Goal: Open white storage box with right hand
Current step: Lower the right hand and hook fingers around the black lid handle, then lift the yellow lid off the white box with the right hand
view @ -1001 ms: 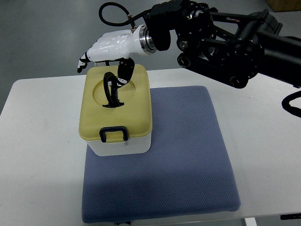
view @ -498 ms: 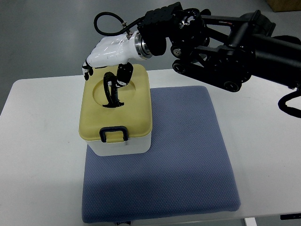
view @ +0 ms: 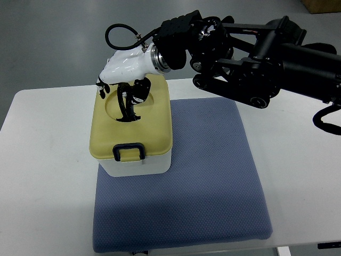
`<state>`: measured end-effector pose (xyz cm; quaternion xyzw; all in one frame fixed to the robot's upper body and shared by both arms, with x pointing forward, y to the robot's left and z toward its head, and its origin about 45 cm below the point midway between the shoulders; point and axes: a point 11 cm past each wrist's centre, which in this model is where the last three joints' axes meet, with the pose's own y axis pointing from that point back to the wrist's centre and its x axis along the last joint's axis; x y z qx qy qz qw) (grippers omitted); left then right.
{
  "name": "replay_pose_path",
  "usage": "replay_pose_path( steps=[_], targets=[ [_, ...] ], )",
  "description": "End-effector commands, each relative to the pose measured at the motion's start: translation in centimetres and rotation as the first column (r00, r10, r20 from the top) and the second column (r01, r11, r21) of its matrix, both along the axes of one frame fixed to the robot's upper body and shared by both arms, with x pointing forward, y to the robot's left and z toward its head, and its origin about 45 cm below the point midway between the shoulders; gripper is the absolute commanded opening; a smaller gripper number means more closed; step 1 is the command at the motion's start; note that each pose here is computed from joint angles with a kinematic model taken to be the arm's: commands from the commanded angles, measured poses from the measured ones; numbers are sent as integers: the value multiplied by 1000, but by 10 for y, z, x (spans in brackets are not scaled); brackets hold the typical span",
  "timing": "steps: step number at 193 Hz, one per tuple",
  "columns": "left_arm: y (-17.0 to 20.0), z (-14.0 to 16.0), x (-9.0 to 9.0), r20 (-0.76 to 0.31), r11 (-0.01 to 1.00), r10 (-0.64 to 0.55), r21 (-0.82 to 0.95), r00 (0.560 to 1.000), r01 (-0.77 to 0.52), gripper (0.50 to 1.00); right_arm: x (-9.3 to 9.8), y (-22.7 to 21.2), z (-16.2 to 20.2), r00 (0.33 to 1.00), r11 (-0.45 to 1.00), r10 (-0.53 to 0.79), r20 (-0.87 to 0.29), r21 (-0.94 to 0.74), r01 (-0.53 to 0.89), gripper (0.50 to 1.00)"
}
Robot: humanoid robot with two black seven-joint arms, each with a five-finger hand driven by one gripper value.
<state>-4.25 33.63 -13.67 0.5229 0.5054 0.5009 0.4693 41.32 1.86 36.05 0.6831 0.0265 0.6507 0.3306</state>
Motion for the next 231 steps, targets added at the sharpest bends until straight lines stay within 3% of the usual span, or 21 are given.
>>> replay_pose_path(
  steps=[1, 35, 97, 188, 231],
  targets=[
    [0, 0, 0, 0, 1000, 0, 0, 1000, 0, 1000, 3, -2, -4, 1000, 1000, -7, 13, -9, 7, 727],
    [0, 0, 0, 0, 1000, 0, 0, 1000, 0, 1000, 3, -1, -2, 1000, 1000, -3, 21, 1, 3, 680],
    [0, 0, 0, 0, 1000, 0, 0, 1000, 0, 1000, 4, 1, 1, 999, 1000, 0, 34, 18, -1, 509],
    [0, 0, 0, 0, 1000, 0, 0, 1000, 0, 1000, 2, 8, 12, 998, 997, 18, 67, 77, -23, 500],
    [0, 0, 0, 0, 1000, 0, 0, 1000, 0, 1000, 19, -16, 37, 994, 991, -47, 100, 130, 33, 500]
  ],
)
